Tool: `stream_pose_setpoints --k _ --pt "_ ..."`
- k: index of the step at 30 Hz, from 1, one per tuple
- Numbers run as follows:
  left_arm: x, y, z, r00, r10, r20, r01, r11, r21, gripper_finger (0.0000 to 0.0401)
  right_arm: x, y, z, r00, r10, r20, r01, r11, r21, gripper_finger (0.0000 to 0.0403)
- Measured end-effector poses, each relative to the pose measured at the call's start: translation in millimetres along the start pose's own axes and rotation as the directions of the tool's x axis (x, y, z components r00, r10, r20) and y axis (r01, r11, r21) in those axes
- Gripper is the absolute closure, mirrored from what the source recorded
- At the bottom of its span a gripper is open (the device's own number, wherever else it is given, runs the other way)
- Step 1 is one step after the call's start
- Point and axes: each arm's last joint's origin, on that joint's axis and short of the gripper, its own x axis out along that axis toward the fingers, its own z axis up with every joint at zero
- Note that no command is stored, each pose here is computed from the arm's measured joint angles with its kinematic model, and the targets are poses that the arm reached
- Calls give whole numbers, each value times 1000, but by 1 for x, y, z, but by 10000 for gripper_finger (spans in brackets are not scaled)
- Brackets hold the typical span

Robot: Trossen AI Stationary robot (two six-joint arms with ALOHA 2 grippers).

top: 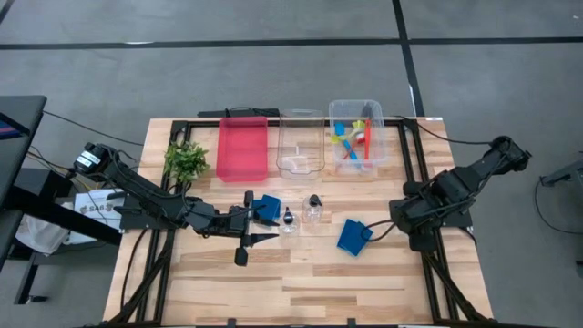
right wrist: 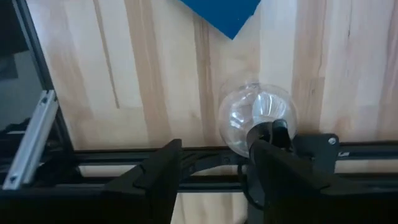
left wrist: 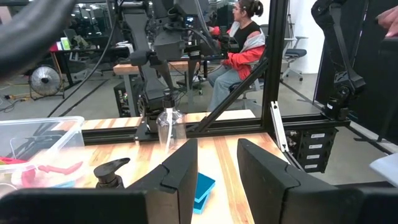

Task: Pick & Place Kitchen Sink Supplies
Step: Put the soap dispenser into the transparent bin

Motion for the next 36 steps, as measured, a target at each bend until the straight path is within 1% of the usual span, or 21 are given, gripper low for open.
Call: stream_pose_setpoints --k 2,6,10,15,17,20,21,24,29,32,36 --pt "0 0 0 1000 0 0 0 1000 0 285 0 0 0 1000 0 0 0 1000 -26 214" --pt "0 0 0 1000 0 0 0 1000 0 285 0 0 0 1000 -1 0 1 999 -45 231" --pt "0 0 0 1000 0 0 0 1000 0 285 0 -2 1 1000 -5 5 5 1000 -29 246" --pt "0 0 0 1000 0 0 0 1000 0 285 0 -5 3 1000 -7 8 8 1000 -14 253" --pt "0 0 0 1000 0 0 0 1000 0 285 -1 -6 4 1000 -7 12 7 999 -54 255" --pt "0 0 0 1000 0 0 0 1000 0 285 -1 -6 6 1000 -6 23 10 984 -179 260" --pt "0 0 0 1000 0 0 0 1000 0 285 -1 -7 6 999 -9 32 15 981 -191 262" --pt "0 0 0 1000 0 0 0 1000 0 285 -1 -6 8 998 -19 60 28 989 -147 272" --pt "0 0 0 1000 0 0 0 1000 0 285 0 -9 8 994 -97 57 100 994 -53 286" --pt "0 0 0 1000 0 0 0 1000 0 285 0 -11 8 993 -100 65 102 994 -26 281" --pt "0 0 0 1000 0 0 0 1000 0 285 -1 -12 7 988 -129 83 130 991 -10 262"
